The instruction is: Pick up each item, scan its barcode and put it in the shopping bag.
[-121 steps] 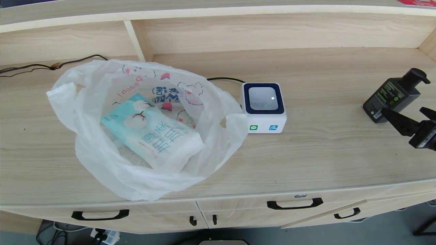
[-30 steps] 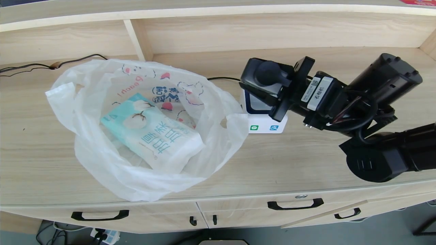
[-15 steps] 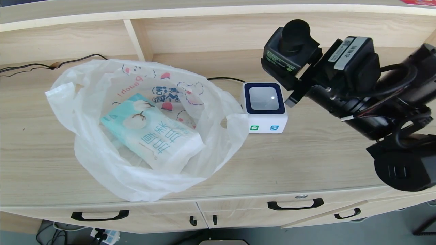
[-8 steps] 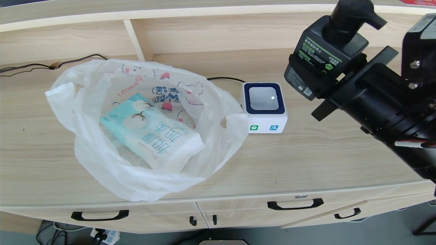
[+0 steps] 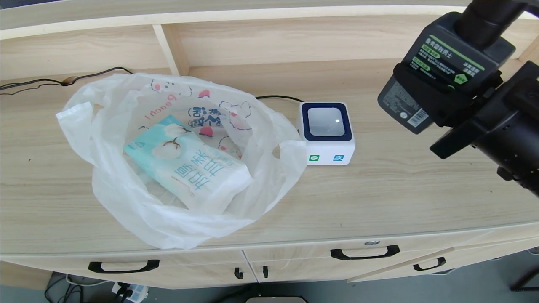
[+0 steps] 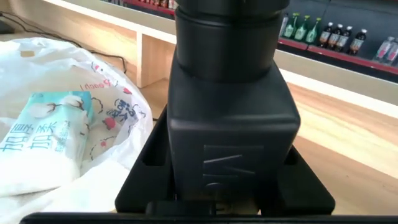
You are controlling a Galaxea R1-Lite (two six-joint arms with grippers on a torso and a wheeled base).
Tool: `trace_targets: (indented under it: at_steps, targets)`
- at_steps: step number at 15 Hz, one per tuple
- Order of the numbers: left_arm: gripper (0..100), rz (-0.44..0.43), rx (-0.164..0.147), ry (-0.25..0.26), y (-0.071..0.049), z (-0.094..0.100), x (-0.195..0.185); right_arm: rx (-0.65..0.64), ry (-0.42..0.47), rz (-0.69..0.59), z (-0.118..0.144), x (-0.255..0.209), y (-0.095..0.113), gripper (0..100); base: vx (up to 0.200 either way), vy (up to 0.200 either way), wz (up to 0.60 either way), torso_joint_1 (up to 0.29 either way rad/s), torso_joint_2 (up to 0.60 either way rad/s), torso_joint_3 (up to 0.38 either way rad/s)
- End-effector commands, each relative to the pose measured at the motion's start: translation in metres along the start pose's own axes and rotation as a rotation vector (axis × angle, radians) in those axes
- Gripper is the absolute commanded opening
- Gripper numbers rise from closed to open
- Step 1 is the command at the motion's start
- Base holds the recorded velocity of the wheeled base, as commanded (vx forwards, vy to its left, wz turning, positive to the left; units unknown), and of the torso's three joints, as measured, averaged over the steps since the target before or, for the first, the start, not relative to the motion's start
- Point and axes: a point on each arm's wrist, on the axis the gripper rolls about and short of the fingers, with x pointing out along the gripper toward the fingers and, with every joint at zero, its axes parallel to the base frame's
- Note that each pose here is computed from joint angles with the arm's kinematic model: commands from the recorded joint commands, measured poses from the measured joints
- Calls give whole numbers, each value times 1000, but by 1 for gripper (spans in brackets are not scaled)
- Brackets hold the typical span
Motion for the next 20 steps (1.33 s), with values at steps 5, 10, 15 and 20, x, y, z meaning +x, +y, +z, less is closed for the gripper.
trace_targets:
  at_steps: [5, 10, 15, 20]
  targets:
    - [100, -4, 5, 10, 0, 0, 0, 102, 54, 26, -11, -15, 6, 0, 0, 0, 0, 0, 0, 0]
    - [100, 0, 5, 6, 0, 0, 0, 221, 97, 38, -23, -9, 11, 0, 0, 0, 0, 0, 0, 0]
    - [100, 0, 1, 4, 0, 0, 0, 238, 110, 39, -27, -6, 12, 0, -160, 0, 0, 8, 3, -1]
    - [100, 0, 1, 3, 0, 0, 0, 236, 81, 34, -32, 29, 11, 0, -40, 0, 120, 1, 0, 2]
